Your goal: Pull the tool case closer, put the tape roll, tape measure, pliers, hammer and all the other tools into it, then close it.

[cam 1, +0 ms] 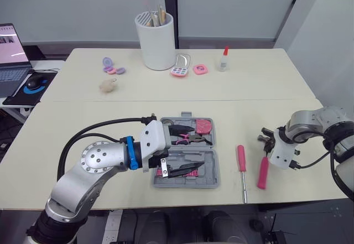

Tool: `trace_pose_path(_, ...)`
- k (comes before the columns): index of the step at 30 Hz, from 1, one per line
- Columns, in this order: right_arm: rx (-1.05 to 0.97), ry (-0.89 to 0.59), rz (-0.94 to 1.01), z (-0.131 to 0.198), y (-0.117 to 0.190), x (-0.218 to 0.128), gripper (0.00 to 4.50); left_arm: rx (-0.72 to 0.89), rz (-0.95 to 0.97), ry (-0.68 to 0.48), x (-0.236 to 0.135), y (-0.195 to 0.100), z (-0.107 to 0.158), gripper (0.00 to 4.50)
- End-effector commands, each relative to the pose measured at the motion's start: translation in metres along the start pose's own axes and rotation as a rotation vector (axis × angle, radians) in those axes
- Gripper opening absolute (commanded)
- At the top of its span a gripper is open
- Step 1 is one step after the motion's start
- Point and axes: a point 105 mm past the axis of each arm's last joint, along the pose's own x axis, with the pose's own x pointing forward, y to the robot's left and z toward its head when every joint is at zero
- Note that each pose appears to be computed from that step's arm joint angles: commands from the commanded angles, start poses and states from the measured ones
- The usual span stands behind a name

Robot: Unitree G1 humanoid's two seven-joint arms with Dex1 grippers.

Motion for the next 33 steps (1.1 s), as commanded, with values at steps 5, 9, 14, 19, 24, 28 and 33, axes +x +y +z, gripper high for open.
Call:
trace_pose_path(5, -0.046, 0.027, -0.021, -0.008, 0.007, -0.017, 0.18, 0.039, -0.013, -0.029, 0.001, -0.001, 0.008, 4.50)
trace_pose_path(9, -0.065, 0.007, -0.035, -0.004, 0.015, -0.021, 0.18, 0.042, -0.021, -0.032, 0.002, 0.001, 0.007, 4.50)
trace_pose_path(14, 0.015, -0.023, -0.111, -0.003, 0.023, -0.034, 0.18, 0.045, -0.030, -0.037, 0.003, 0.002, 0.007, 4.50)
trace_pose_path(19, 0.265, -0.034, -0.185, -0.012, 0.034, -0.056, 0.18, 0.035, -0.034, -0.032, 0.003, 0.002, 0.005, 4.50)
trace_pose_path(24, 0.941, -0.182, -0.179, -0.001, 0.051, -0.065, 0.18, 0.037, -0.039, -0.048, 0.006, 0.001, 0.007, 4.50)
trace_pose_path(28, 1.408, -0.306, -0.212, 0.022, 0.041, -0.068, 0.18, 0.040, -0.049, -0.053, 0.008, 0.001, 0.007, 4.50)
trace_pose_path(33, 1.957, -0.356, -0.290, 0.038, 0.030, -0.066, 0.18, 0.034, -0.053, -0.069, 0.010, 0.002, 0.009, 4.50)
